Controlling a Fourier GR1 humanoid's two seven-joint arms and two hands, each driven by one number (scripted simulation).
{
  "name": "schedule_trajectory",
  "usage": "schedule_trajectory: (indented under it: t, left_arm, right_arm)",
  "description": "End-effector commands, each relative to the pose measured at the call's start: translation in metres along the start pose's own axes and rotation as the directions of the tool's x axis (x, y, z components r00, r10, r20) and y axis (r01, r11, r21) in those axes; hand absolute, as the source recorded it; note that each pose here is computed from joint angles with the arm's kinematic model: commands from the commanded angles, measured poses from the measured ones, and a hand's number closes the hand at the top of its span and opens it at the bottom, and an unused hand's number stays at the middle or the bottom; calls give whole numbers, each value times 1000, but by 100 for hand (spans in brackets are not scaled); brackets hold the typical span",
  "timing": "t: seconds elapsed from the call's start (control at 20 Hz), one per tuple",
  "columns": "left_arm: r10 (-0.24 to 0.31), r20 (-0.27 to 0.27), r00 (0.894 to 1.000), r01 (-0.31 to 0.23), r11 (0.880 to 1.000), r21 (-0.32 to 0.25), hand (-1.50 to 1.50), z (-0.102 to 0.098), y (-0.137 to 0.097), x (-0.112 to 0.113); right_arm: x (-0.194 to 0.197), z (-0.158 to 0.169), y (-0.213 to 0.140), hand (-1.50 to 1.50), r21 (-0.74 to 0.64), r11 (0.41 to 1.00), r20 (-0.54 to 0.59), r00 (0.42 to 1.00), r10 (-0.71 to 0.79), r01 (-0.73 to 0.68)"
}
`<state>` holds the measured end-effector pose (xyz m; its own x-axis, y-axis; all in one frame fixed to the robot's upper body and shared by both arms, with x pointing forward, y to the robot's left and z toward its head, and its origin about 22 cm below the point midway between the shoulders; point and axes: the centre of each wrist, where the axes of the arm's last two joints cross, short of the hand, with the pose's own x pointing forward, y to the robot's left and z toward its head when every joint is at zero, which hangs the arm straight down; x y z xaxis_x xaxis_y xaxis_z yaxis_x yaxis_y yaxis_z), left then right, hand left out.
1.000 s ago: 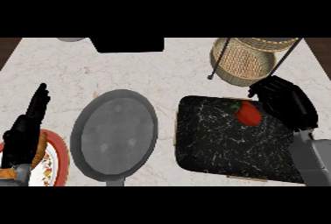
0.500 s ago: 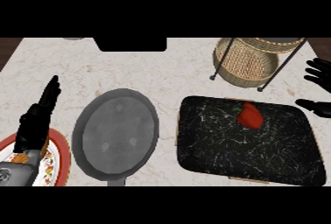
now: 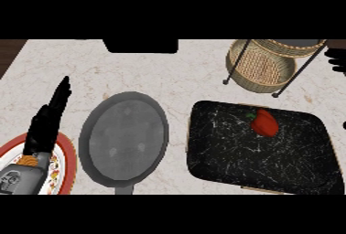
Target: Pick the bell pepper from the tray and place it in the tiered basket
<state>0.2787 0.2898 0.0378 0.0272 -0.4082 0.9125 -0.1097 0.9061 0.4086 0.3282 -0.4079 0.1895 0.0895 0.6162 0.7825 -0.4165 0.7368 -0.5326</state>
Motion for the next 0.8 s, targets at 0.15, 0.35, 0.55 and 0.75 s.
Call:
schedule_trajectory:
  t: [0.15,0.35,0.55,0.75]
  left_arm:
    - [-2,-6,1000,2,1000,-4,0,-8,5,-9]
    - [-11,1,1000,11,1000,10,0,-1,13,-19]
    - [14,13,1000,-14,1000,-5,0,2,-5,-3]
    - [-7,0,1000,7,1000,13,0,-12,-7,0]
  right_arm:
    - [57,-39,12,-150,68,991,-99,988,118,-112]
    - [64,-46,14,-150,123,985,-185,973,141,-119]
    - [60,-54,28,-150,202,969,-233,954,187,-140]
    - [45,-67,61,-150,228,957,-268,933,241,-182]
